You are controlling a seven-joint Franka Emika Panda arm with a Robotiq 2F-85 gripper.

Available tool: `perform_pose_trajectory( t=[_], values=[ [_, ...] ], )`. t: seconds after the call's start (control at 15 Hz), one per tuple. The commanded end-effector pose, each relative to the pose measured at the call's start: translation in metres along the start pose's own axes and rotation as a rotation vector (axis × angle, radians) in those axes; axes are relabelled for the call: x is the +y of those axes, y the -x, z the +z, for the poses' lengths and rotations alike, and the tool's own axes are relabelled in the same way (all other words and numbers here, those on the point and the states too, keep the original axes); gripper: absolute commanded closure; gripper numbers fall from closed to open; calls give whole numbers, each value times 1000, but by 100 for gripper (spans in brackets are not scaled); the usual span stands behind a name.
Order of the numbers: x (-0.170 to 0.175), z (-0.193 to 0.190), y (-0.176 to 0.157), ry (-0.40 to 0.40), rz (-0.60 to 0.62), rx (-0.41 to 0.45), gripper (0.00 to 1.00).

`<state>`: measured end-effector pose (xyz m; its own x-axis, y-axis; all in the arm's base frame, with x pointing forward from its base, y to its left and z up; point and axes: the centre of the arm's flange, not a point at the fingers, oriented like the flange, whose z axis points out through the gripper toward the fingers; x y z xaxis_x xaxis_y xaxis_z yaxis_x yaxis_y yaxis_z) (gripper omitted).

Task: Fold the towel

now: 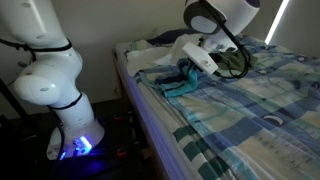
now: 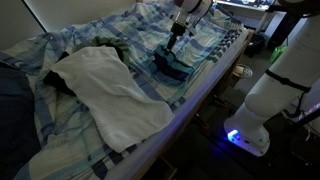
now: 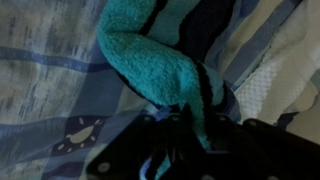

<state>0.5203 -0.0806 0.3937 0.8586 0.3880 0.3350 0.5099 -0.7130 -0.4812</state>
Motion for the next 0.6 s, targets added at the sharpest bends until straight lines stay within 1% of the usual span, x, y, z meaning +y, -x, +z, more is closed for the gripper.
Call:
perform_pose_trajectory(
  t=[0.0,0.2,0.53],
  values=[
    [-1,-3,29,15,-22,-14,97],
    [-3,-8,54,15,-33,-7,97],
    [-17,-20,89,13,-85,25,97]
  ],
)
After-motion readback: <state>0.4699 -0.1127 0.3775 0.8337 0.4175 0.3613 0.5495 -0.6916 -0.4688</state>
